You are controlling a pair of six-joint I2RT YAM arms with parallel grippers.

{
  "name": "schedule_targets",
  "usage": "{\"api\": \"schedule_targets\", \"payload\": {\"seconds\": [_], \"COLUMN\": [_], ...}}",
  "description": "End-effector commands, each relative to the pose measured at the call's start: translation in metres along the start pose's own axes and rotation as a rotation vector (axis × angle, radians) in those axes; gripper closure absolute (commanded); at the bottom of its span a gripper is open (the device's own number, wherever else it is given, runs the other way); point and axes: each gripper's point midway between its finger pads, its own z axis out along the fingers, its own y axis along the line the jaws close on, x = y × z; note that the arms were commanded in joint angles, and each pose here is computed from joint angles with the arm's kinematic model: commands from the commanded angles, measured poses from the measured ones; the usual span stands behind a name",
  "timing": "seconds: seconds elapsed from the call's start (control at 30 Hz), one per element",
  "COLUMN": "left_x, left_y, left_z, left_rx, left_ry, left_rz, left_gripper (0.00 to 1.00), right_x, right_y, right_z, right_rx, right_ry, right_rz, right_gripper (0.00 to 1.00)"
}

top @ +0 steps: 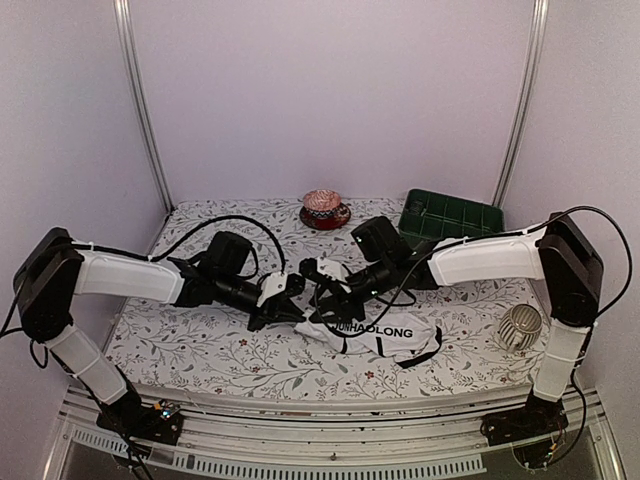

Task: Roll the underwear
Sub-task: Pick up the underwear from the center of the board.

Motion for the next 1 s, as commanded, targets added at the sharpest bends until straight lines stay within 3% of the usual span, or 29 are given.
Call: {"api": "schedule_targets", "payload": {"seconds": [0.0,0.23,0.3,0.4,0.53,0.6,0.67,0.7,0.8,0.97], "left_x": [-0.022,-0.022,-0.022,-0.022,-0.023,-0.022,-0.021,-0.02,-0.012,0.009], "left_y": [0.001,0.0,0.0,0.0,0.0,-0.001,0.0,0.001,0.003,0.005], "left_z": [-0.007,-0.007,-0.007,-0.007,-0.008,-0.009,-0.012,-0.014,-0.015,-0.002], "left_rx": [-0.016,-0.014,-0.012,-0.012,-0.014,-0.01,-0.016,-0.018,-0.008,0.058], "left_ry": [-0.073,-0.076,-0.074,-0.073,-0.076,-0.068,-0.062,-0.059,-0.034,0.042], "left_rz": [0.047,0.05,0.048,0.047,0.053,0.065,0.071,0.076,0.078,0.046], "left_gripper": [1.0,1.0,1.0,1.0,1.0,0.82,0.46,0.33,0.05,0.02], "right_x": [-0.011,-0.01,-0.01,-0.008,-0.007,-0.009,-0.014,-0.017,-0.025,-0.04], "right_y": [0.005,0.004,0.005,0.007,0.005,0.001,-0.005,-0.008,-0.01,-0.007], "right_z": [-0.005,-0.002,-0.001,0.001,0.001,-0.003,-0.012,-0.017,-0.035,-0.065], "right_rx": [0.01,-0.002,-0.014,-0.029,-0.023,0.01,0.05,0.073,0.121,0.192], "right_ry": [-0.031,-0.042,-0.042,-0.035,-0.025,-0.023,-0.03,-0.033,-0.049,-0.068], "right_rz": [-0.024,-0.015,-0.009,-0.001,0.009,0.007,0.004,0.003,0.001,-0.017], "right_gripper": [0.58,0.59,0.66,0.93,0.98,0.98,0.98,0.98,0.98,0.98]}}
